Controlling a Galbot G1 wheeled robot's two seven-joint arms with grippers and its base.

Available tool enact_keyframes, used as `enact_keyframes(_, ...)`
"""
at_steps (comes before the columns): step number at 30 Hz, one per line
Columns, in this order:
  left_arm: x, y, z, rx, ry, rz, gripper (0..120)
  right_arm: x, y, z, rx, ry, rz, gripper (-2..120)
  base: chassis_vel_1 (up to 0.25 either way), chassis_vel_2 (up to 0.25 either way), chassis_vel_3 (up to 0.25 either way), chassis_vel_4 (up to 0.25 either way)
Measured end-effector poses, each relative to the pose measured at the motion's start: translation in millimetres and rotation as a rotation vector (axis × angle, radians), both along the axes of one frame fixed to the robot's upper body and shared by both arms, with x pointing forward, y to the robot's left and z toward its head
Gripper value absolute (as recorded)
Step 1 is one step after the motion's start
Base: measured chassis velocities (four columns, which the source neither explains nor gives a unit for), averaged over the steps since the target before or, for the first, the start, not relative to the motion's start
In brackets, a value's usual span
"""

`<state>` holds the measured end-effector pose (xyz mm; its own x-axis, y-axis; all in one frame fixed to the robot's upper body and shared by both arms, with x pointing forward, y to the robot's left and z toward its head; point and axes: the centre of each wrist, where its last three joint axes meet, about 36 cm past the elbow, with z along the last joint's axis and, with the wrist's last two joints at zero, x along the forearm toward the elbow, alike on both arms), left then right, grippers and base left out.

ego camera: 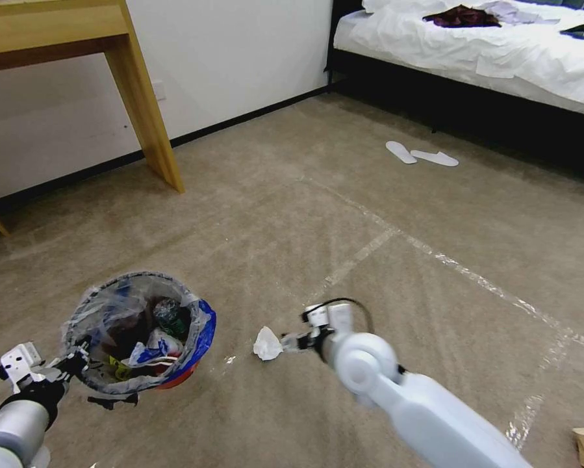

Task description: Pick up the trash bin and place the garbage on the floor into it.

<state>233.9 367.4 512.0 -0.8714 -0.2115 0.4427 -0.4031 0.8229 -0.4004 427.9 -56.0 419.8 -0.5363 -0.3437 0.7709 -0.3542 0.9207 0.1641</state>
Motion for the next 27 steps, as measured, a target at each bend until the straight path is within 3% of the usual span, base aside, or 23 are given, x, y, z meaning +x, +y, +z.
enact_keyframes(9, -5.6, 3.0, 2.6, 0.006, -0.001, 0.018, 1, 23, 37, -54, -0.096, 0.033, 0.034, 100, 0.000, 0.000, 0.000, 0.000)
enact_keyframes(27, -7.7, 5.3, 4.2, 0.005, -0.004, 0.023, 1, 42, 64, -117, -0.143, 0.002, 0.034, 98, 0.000, 0.000, 0.000, 0.000)
